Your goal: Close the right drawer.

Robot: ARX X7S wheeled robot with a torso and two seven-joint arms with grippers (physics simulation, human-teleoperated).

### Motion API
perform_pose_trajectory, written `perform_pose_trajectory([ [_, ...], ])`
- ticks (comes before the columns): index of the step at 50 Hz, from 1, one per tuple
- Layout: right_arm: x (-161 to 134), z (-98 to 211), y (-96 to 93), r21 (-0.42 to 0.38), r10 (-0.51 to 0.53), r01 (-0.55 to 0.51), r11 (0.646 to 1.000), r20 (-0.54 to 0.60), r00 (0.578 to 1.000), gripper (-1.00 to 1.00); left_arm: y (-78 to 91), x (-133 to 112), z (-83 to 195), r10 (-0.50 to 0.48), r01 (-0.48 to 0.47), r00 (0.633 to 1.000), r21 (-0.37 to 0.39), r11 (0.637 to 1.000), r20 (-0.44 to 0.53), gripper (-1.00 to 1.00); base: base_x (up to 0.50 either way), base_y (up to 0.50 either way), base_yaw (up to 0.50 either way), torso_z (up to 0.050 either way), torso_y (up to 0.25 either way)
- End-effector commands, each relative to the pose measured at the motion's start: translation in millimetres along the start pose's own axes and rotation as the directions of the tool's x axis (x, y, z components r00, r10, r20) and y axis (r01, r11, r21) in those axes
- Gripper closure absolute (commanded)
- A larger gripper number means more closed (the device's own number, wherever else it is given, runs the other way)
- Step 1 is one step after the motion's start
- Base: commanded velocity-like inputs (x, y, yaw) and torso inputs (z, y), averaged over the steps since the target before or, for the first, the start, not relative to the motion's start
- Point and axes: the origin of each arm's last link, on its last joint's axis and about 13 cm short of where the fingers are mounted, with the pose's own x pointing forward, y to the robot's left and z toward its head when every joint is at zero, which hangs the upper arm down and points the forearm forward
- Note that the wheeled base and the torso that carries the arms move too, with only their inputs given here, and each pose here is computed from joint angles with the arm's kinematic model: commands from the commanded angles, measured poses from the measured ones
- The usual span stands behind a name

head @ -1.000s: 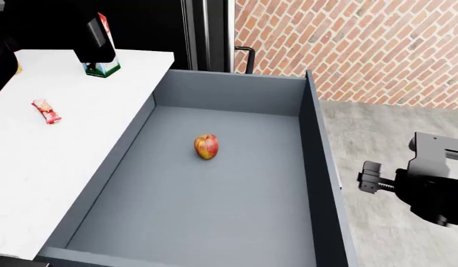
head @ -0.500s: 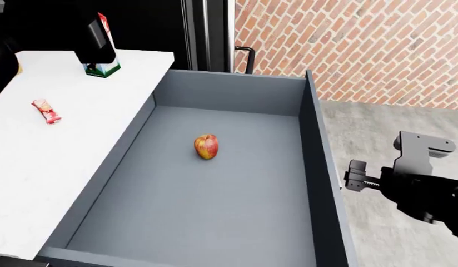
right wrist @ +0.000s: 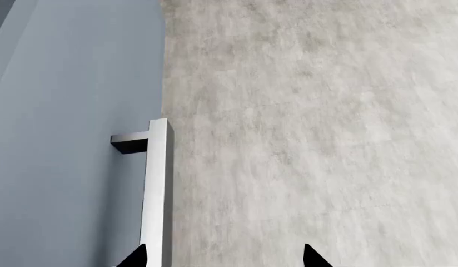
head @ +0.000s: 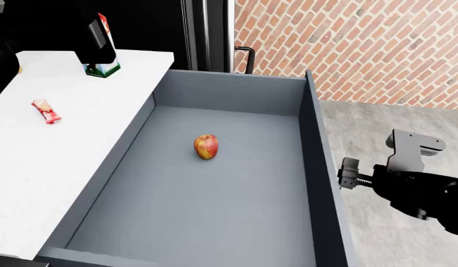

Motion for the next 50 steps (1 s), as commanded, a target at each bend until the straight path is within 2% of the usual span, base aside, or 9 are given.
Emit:
perform_pose_trajectory([
  [1, 5, -5, 9.4, -0.003, 0.037, -0.037, 0.999, -0.015, 0.999, -1.0, -0.2, 0, 0, -0.001, 0.001, 1.0, 0.0, 1.0, 0.0, -1.0, 0.0, 0.0, 0.0, 0.0, 0.0],
  [21, 11, -3, 26.5, -0.017, 0.072, -0.073, 0.997, -0.021, 0.997, -1.0, 0.7, 0, 1, 0.002, -0.002, 1.0, -0.001, 1.0, 0.003, -1.0, 0.0, 0.0, 0.0, 0.0, 0.0],
  [25, 13, -1, 33.7, -0.039, 0.087, -0.088, 0.995, -0.02, 0.996, -1.0, 0.8, 0, 1, 0.002, -0.002, 1.0, -0.002, 1.0, 0.005, -1.0, 0.0, 0.0, 0.0, 0.0, 0.0],
  [26, 13, 0, 35.5, -0.074, 0.075, -0.076, 0.994, -0.021, 0.997, -1.0, 0.9, 0, 2, 0.002, -0.002, 1.0, -0.002, 1.0, 0.005, -1.0, 0.0, 0.0, 0.0, 0.0, 0.0],
  [50, 5, 12, 72.4, -0.148, 0.144, -0.141, 0.979, 0.014, 0.989, -1.0, 1.7, 0, 2, 0.002, -0.002, 1.0, -0.006, 1.0, 0.006, -1.0, 0.0, 0.0, 0.0, 0.0, 0.0],
])
